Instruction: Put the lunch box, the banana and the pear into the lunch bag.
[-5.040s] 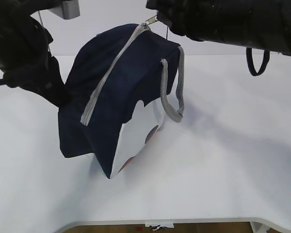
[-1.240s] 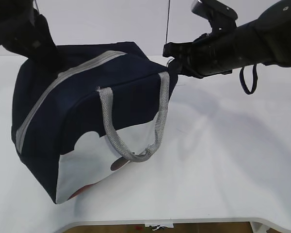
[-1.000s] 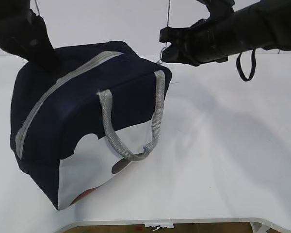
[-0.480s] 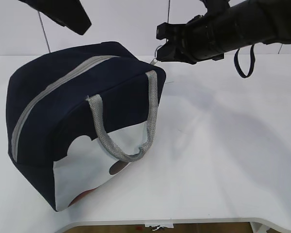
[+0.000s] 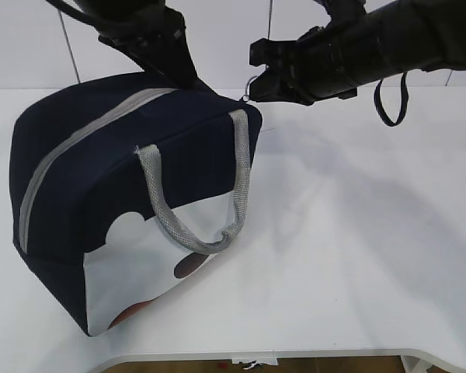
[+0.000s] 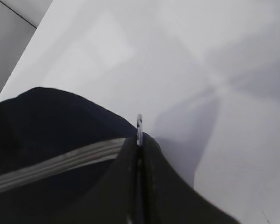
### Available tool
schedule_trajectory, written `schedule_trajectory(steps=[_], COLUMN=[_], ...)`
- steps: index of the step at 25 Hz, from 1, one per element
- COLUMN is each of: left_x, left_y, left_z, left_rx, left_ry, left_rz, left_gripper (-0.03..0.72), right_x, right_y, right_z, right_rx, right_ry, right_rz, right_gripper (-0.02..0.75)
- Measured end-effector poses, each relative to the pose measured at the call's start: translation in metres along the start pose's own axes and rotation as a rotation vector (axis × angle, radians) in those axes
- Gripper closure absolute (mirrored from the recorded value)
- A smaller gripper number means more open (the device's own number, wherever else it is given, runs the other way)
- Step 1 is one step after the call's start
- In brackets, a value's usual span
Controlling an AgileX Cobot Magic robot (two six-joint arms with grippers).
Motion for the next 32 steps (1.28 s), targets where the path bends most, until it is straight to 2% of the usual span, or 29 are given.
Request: schedule_trajectory(steps=[2, 4, 5, 6, 7, 8, 9, 10, 14, 23, 32], left_x=[0.001, 0.001, 0.001, 0.001, 0.001, 0.002, 0.002, 0.003, 0.006, -0.001, -0.003], left_y=[0.003, 0.003, 0.004, 0.004, 0.004, 0.003, 0.003, 0.002, -0.001, -0.014, -0.023], left_z=[0.009, 0.012, 0.013, 0.013, 0.013, 0.012, 0.012, 0.012, 0.011, -0.022, -0.045], left_rx=[0.005, 0.007, 0.008, 0.008, 0.008, 0.011, 0.011, 0.018, 0.036, 0.044, 0.043], left_ry=[0.012, 0.015, 0.017, 0.017, 0.017, 0.021, 0.021, 0.027, 0.047, -0.008, -0.044], left_rz=[-0.005, -0.004, 0.000, 0.005, 0.011, 0.018, 0.018, 0.026, 0.048, 0.067, 0.085], left_gripper=[0.273, 0.335, 0.428, 0.487, 0.487, 0.614, 0.614, 0.673, 0.679, 0.680, 0.681], right_x=[0.000, 0.000, 0.000, 0.000, 0.000, 0.000, 0.000, 0.000, -0.002, -0.007, 0.008], right_y=[0.000, 0.000, 0.000, 0.000, 0.000, 0.000, 0.000, 0.000, -0.001, -0.006, -0.028], right_z=[0.000, 0.000, 0.000, 0.000, 0.000, 0.000, 0.000, 0.000, 0.000, 0.002, 0.028], right_rx=[-0.001, -0.001, -0.001, -0.001, -0.001, -0.001, -0.001, 0.000, 0.004, 0.027, 0.065], right_ry=[0.002, 0.002, 0.002, 0.002, 0.002, 0.002, 0.002, 0.000, -0.010, -0.042, 0.015], right_rz=[-0.002, -0.004, -0.004, -0.004, -0.004, -0.004, -0.004, -0.003, -0.003, -0.012, 0.017], right_gripper=[0.737, 0.737, 0.737, 0.737, 0.737, 0.737, 0.737, 0.737, 0.737, 0.737, 0.737])
Point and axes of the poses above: a point on each arm's last joint axis where the gripper is mounted, z pointing out along that axis toward the gripper, y along the wrist's bending axis when the last joint is at zero, x = y × z, the point moved 7 cm from there along z, pointing out along that axis toward the gripper, and after that the axes turned 11 degrees about z, right-handed, at the moved point
